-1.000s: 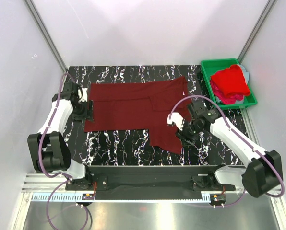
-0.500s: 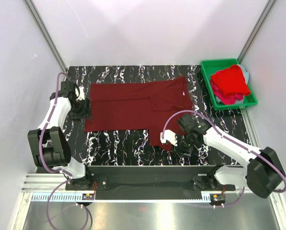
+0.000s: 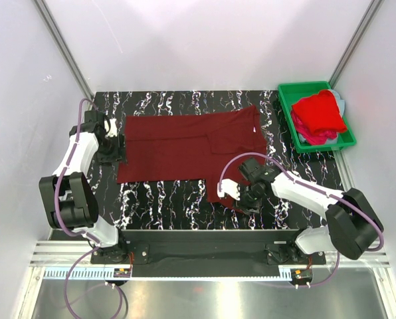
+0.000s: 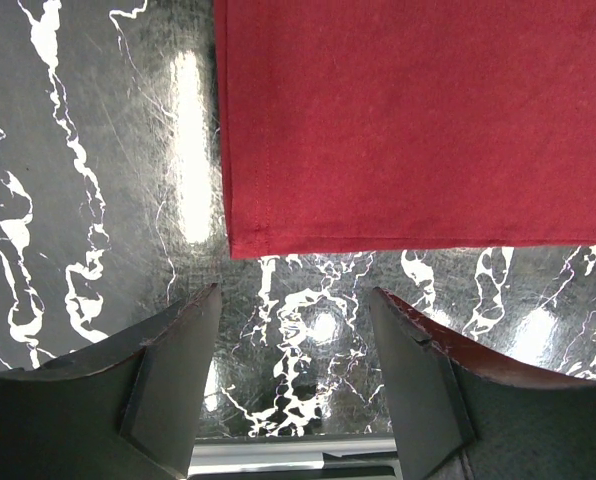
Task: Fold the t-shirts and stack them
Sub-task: Fold the tshirt
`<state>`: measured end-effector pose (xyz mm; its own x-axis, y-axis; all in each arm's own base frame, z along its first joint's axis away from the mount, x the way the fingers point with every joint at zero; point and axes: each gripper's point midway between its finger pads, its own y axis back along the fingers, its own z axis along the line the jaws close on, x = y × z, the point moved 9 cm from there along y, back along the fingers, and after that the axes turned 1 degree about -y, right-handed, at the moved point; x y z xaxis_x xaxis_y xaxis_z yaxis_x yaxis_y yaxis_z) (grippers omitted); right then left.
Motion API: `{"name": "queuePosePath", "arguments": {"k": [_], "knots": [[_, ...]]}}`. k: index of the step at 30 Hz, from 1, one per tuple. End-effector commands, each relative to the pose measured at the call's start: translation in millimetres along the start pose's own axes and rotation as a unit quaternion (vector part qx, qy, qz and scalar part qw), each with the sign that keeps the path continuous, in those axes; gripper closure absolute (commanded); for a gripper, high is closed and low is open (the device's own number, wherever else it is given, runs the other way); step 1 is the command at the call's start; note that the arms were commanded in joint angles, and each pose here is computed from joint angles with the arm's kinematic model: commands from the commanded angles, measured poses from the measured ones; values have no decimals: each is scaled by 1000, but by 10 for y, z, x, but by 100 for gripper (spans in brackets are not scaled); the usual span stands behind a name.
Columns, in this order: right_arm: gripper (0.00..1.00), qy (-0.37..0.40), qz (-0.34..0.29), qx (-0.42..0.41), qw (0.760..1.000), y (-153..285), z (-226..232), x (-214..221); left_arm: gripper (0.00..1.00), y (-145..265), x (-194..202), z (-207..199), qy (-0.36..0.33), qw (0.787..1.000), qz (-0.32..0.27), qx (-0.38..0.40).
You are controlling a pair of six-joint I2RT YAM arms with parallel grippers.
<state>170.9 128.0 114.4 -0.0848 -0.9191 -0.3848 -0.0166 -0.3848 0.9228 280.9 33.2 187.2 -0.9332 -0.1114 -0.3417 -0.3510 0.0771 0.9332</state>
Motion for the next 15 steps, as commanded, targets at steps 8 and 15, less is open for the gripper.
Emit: {"name": "queuePosePath", "arguments": {"k": [8,15], "knots": [[49,33,10,-9,999,-57,12,-33,33,98,-155,6,4,999,-34,1],[51,44,50,5,998,-188,19,111,33,143,-139,10,5,999,-38,2]]}}
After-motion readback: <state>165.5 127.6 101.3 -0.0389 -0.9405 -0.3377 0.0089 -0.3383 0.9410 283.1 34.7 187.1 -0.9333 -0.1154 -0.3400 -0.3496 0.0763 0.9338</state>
